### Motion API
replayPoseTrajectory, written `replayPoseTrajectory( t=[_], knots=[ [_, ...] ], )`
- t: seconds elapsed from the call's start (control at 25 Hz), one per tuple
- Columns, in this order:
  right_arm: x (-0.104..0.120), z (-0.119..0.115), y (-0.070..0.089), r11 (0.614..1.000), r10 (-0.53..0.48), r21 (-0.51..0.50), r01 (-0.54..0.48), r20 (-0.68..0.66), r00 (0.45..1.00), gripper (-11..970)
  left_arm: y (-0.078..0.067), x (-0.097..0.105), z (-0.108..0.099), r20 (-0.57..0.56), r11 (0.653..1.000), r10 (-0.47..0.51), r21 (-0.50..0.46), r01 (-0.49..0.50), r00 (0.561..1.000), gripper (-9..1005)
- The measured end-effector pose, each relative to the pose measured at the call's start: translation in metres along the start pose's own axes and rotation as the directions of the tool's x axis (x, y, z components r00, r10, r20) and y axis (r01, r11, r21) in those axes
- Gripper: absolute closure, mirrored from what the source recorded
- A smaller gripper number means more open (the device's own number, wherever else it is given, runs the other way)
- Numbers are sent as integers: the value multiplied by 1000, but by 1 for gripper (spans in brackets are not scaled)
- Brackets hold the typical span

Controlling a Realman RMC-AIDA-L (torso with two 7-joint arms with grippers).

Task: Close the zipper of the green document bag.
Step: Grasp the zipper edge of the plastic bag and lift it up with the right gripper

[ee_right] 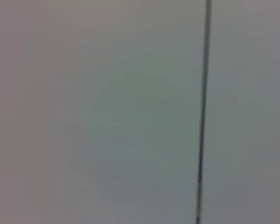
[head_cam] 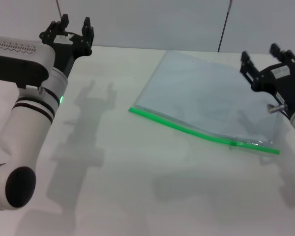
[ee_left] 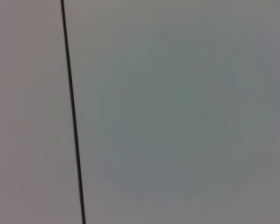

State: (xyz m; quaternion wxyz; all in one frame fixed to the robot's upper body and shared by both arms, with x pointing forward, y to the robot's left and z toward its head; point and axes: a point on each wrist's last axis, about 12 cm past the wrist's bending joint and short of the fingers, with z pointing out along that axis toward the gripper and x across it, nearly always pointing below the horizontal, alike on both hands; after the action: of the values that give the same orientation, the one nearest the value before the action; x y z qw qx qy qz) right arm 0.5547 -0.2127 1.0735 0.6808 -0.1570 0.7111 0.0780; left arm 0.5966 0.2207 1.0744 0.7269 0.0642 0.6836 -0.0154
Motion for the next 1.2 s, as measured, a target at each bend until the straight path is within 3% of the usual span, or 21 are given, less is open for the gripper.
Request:
replayPoseTrajectory(
  t=[0.32,0.6,1.2],
  knots=[
    [-17,-27,-7,973,-113,-216,83,-131,985,259,1,1,-1,-6,1000,6,-3,-6,1000,489],
    [1,-40,6,904,-305,-378,198,-247,920,261,4,7,-2,-40,1000,17,-3,-17,999,488],
    [24,-64,-1,817,-520,-419,395,-241,820,260,11,14,-5,-71,999,35,-14,-36,997,489]
  ],
)
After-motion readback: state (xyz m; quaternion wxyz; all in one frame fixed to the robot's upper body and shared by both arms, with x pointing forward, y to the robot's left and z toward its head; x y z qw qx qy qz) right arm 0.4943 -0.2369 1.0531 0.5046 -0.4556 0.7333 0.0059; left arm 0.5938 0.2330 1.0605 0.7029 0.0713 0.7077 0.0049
